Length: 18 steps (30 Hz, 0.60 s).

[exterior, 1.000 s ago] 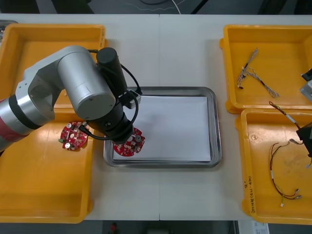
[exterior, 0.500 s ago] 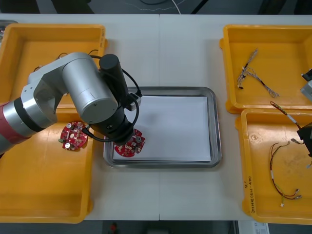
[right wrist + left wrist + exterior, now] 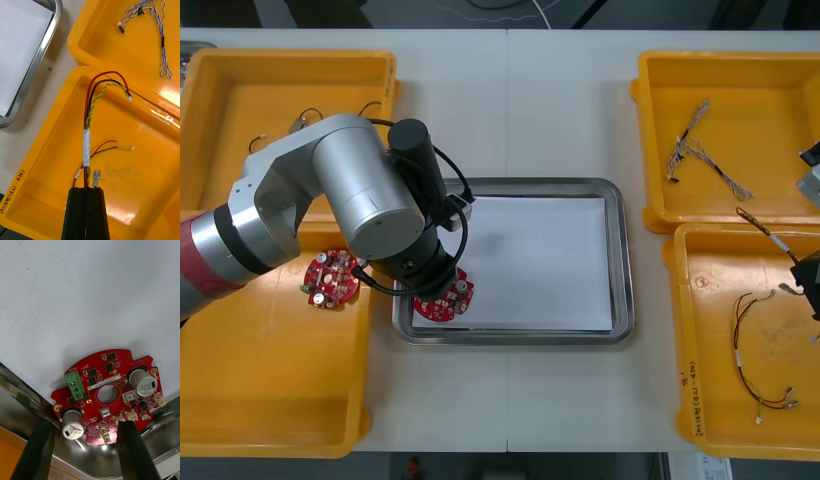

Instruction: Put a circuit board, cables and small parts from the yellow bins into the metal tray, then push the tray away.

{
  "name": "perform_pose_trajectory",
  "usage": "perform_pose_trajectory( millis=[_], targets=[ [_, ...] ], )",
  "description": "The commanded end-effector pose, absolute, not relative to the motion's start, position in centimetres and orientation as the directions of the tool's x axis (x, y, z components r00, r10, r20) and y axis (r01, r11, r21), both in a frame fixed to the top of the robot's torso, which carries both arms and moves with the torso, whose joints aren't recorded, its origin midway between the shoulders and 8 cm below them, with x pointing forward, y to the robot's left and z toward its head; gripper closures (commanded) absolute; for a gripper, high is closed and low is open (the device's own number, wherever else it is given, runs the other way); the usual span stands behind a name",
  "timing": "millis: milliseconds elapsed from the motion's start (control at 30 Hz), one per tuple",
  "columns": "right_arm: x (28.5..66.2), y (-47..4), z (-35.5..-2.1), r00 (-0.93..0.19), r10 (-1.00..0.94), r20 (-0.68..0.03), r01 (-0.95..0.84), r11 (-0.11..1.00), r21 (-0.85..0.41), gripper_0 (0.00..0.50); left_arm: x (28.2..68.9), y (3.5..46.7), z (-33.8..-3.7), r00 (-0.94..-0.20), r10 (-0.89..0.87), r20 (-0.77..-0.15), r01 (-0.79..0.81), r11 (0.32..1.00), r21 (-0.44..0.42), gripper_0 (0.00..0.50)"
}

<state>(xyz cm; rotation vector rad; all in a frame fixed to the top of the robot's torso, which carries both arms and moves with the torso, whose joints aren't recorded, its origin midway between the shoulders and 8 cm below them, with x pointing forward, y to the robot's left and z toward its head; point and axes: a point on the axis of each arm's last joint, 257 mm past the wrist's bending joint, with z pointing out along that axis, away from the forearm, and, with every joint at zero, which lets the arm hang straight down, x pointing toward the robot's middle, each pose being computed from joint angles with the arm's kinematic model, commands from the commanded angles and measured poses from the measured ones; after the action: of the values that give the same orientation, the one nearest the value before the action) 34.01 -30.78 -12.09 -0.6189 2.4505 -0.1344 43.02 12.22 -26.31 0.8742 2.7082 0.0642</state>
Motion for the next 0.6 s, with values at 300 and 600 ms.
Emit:
perform_pose_trajectory(
  millis=[300, 600],
  targets=[
    [34.6, -28.3, -9.8, -0.608, -0.587, -0.535, -0.526, 0.802, -0.283, 0.500, 44.5, 9.5, -22.4, -0.799, 0.479, -0.364, 0.489, 0.870, 0.071, 0.000],
    [34.9, -23.4, -9.2, -0.499, -0.693, -0.520, -0.655, 0.694, -0.297, 0.500, 45.0, 10.2, -17.7, -0.808, 0.422, -0.411, 0.442, 0.896, 0.050, 0.000]
  ],
)
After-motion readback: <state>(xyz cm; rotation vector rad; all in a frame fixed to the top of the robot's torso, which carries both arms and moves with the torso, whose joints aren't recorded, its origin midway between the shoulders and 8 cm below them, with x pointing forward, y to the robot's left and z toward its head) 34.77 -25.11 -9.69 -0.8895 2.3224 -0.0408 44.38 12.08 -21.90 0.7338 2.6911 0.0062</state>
